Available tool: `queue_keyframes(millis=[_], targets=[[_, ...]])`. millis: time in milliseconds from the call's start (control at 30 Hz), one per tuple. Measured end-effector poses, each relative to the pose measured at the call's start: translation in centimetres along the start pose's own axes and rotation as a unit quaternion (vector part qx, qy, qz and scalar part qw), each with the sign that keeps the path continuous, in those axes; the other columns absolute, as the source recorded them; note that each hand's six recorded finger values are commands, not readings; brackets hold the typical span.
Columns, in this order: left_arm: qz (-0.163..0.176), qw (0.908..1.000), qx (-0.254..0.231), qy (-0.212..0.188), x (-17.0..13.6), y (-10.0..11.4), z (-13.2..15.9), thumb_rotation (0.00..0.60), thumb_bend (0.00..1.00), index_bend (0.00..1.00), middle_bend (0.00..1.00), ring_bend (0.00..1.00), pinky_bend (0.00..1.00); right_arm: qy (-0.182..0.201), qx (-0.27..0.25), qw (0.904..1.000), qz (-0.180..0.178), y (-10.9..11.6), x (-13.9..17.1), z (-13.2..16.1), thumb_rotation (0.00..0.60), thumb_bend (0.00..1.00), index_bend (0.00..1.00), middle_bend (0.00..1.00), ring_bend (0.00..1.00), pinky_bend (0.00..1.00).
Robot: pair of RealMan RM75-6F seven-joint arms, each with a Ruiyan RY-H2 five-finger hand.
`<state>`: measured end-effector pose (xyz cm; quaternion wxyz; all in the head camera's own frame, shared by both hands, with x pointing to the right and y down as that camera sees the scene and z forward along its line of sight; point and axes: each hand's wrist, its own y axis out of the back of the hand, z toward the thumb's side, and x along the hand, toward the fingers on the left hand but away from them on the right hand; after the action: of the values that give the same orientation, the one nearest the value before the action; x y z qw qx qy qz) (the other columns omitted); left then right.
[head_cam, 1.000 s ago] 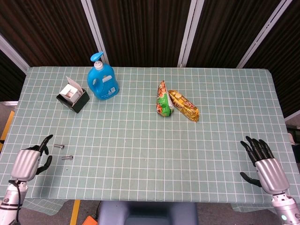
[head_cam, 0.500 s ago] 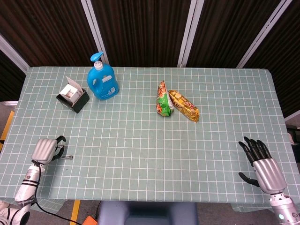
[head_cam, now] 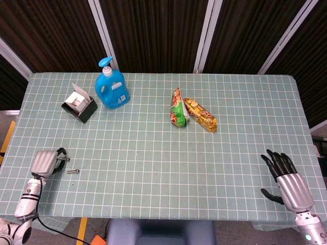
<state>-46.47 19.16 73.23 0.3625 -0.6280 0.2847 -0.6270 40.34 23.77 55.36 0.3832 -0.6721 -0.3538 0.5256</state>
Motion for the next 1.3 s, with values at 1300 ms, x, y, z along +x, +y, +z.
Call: queue_keyframes(millis=[1300], targets=[[0.018,0.9998,0.004,0.004,0.9,0.0,-0.5,0.600,0.42,0.59,1.00,1.00,1.00,0.004,-0.004,0.9999,0.016,-0.4,0.2,0.2,0.600,0.27,0.00,0.00,0.00,0.00]])
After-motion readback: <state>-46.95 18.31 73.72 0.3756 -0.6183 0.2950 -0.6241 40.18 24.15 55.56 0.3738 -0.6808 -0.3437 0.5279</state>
